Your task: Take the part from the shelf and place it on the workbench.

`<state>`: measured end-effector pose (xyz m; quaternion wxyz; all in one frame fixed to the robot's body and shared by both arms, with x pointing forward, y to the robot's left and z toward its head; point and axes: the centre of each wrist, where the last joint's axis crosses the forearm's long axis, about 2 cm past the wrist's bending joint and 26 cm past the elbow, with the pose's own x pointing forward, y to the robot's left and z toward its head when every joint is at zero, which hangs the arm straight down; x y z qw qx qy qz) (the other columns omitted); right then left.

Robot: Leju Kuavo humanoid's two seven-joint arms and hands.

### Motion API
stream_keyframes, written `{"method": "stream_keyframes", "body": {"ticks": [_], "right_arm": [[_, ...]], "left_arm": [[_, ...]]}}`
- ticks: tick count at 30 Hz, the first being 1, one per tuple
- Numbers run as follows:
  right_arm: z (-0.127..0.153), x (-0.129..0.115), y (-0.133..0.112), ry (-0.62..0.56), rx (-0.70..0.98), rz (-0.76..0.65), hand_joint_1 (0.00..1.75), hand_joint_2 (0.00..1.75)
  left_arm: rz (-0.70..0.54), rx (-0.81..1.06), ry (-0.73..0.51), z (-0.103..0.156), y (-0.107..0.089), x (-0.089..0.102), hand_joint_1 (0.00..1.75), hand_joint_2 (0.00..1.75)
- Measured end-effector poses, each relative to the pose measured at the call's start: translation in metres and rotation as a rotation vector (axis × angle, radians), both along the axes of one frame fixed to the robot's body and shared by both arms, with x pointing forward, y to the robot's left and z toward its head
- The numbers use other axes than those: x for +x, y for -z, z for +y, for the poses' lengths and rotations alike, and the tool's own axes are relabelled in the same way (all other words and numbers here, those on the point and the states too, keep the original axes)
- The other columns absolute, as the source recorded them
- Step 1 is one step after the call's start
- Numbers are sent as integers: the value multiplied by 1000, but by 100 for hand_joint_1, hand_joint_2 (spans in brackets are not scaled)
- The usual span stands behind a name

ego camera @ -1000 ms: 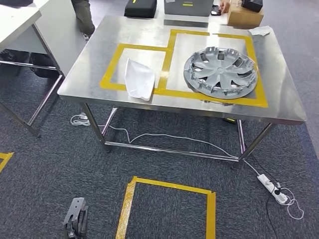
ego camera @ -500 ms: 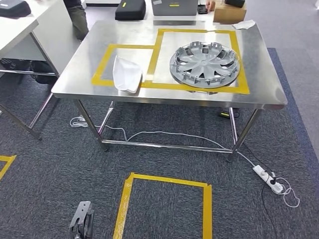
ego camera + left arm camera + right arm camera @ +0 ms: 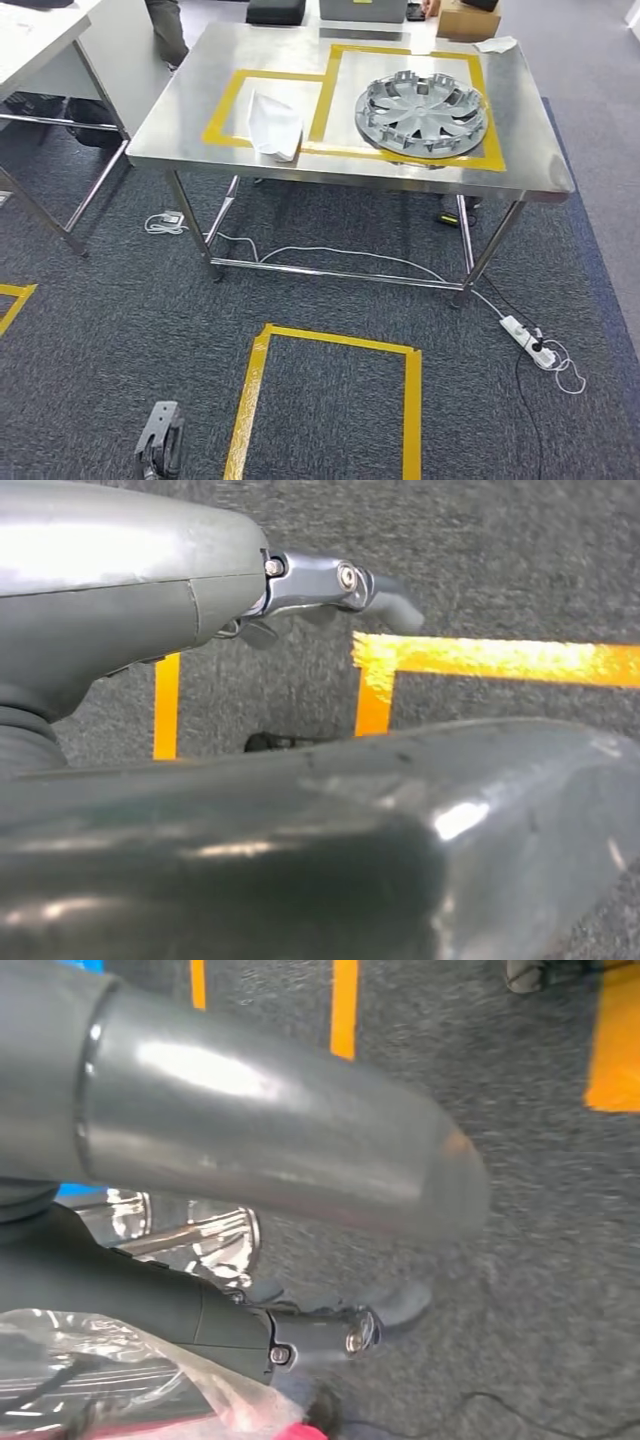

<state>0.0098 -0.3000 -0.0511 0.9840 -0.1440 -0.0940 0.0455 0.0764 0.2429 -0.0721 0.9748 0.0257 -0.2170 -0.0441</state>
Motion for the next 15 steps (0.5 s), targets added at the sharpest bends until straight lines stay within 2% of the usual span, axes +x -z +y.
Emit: {"method": "stream_keyframes", "body": {"ticks": [9, 15], "right_arm": [[0, 11, 8, -14, -5, 7, 0, 0], [3, 8, 12, -30, -7, 26, 0, 0]], "left_arm": [[10, 9, -16, -2, 3, -3, 0, 0], [27, 20, -3, 1, 5, -7, 0, 0]]}}
